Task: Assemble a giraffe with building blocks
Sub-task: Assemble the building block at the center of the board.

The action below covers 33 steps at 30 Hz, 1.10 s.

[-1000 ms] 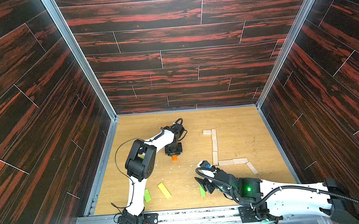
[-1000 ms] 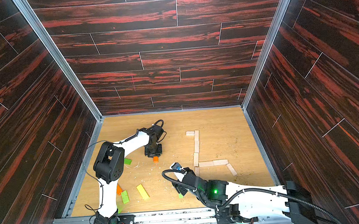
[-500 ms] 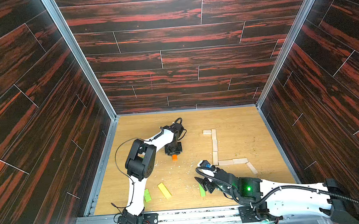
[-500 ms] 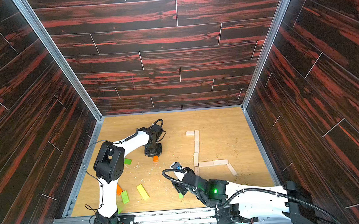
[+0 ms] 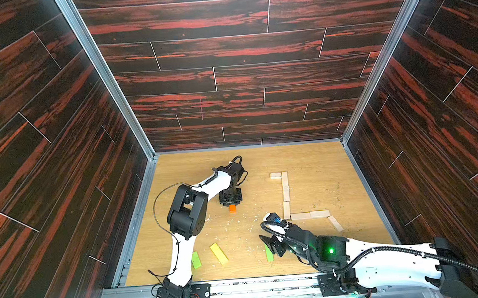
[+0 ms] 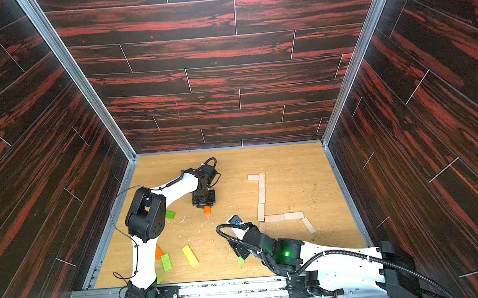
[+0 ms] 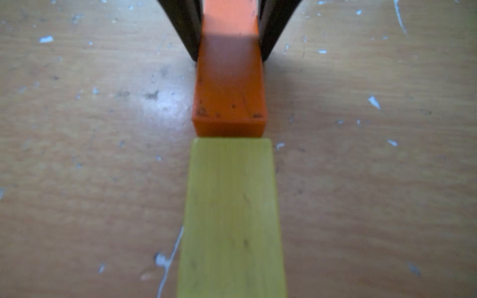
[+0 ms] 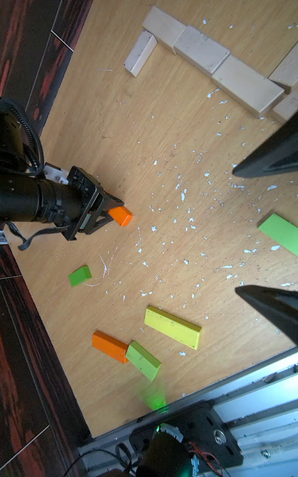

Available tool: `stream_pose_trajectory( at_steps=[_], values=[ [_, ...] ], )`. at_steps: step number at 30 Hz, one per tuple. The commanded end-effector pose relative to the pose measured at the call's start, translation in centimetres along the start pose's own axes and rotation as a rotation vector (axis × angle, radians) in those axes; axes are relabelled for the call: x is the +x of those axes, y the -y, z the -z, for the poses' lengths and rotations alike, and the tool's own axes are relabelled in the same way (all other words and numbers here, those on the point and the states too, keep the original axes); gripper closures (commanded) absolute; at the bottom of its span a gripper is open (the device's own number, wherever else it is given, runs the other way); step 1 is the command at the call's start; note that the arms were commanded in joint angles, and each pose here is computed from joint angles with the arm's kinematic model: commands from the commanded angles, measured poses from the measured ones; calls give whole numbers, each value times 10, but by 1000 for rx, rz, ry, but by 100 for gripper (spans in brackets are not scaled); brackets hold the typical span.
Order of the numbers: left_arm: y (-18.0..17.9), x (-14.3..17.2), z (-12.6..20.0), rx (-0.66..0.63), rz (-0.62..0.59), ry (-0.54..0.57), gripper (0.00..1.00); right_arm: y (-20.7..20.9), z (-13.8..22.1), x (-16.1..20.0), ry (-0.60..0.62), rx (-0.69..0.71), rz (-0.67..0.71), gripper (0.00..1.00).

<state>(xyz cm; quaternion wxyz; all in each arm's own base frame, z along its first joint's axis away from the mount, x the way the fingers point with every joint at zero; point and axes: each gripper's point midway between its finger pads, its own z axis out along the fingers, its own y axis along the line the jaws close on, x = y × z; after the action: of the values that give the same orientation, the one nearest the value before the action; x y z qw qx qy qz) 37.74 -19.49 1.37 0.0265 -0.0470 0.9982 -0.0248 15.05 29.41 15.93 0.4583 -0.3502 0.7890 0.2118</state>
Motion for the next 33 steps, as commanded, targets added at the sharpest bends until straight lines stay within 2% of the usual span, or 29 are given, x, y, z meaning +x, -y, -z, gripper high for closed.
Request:
stream_pose_trajectory(
  at_steps=[1, 12, 23, 29, 33],
  values=[
    [-8, 0, -25, -34, -4, -35, 75, 0, -1, -8, 18, 0, -18, 34],
    [-12, 0, -25, -43, -2, -35, 73, 0, -3, -7, 13, -1, -17, 34],
    [-12, -4, -7, -34, -5, 2, 48, 0, -4, -7, 12, -3, -20, 34],
    [-10, -7, 15, -20, -19, 37, 43, -1, -4, -8, 14, -3, -20, 34],
    [-8, -6, 42, 16, -31, 82, 40, -1, -4, -10, 17, -7, -23, 34]
  ],
)
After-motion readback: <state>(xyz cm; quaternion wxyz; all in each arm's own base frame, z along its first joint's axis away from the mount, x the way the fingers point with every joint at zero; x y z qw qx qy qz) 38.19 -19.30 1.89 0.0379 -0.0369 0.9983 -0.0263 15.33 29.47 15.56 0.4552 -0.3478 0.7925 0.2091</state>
